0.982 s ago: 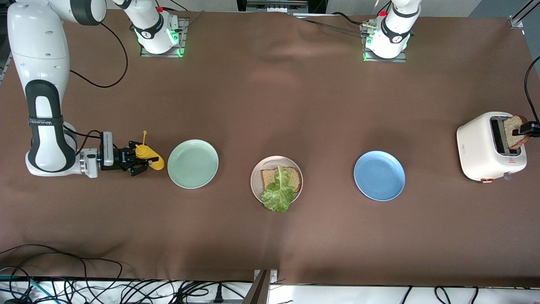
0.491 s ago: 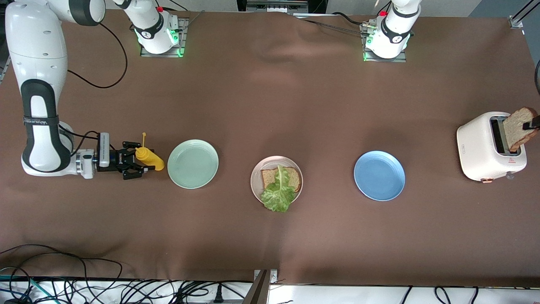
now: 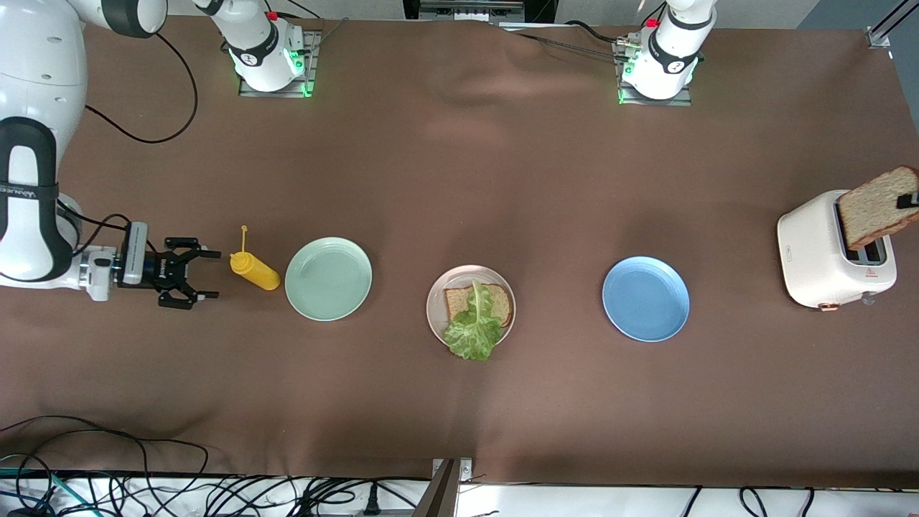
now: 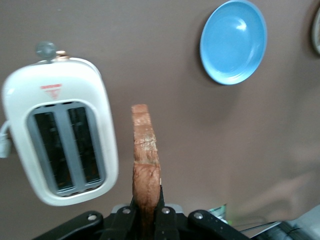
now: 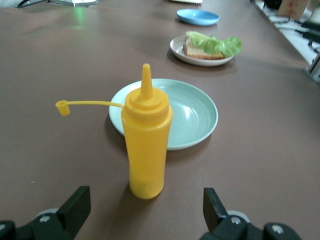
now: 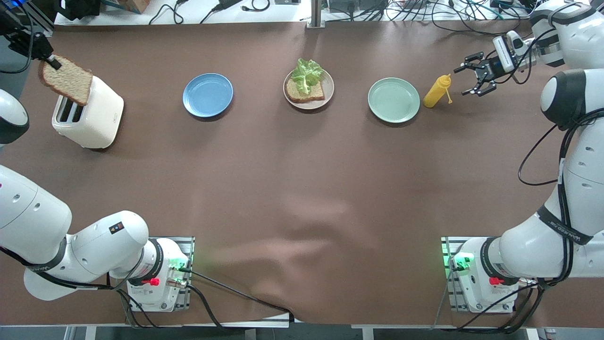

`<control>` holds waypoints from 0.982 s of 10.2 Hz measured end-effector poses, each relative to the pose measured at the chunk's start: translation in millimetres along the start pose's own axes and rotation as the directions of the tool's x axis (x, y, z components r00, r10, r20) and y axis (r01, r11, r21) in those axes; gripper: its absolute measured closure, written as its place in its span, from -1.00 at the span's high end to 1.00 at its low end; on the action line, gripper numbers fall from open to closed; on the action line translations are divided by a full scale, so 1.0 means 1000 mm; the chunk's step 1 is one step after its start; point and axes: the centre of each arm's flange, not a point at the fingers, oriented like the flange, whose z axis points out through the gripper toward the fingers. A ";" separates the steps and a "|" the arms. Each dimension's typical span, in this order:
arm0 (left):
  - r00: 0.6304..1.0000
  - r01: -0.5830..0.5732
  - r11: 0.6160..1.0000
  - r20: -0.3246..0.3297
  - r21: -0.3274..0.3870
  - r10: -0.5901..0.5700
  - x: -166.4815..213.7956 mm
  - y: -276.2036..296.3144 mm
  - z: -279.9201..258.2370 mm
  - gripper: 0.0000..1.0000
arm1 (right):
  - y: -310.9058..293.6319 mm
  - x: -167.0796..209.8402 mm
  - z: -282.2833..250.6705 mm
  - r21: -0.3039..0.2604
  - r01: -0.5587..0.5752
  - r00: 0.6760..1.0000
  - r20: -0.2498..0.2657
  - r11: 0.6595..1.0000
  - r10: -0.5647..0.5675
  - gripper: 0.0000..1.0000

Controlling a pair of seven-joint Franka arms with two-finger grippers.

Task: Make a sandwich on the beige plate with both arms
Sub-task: 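Lift the bread slice out of the toaster with the left gripper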

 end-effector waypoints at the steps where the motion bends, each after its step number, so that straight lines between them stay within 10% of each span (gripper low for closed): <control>1: 0.998 0.055 0.997 -0.008 -0.059 -0.056 0.009 0.020 0.003 -0.81 | -0.003 0.007 -0.013 0.015 -0.068 0.997 0.042 0.998 0.067 1.00; 5: 0.978 0.207 0.926 0.086 -0.317 -0.189 0.063 0.123 0.044 -0.81 | -0.024 0.035 -0.052 -0.023 -0.411 0.894 0.183 0.911 0.408 1.00; 10: 0.968 0.246 0.779 0.106 -0.577 -0.228 0.141 0.183 0.163 -0.81 | -0.023 0.105 -0.092 -0.216 -0.722 0.569 0.357 0.658 0.741 1.00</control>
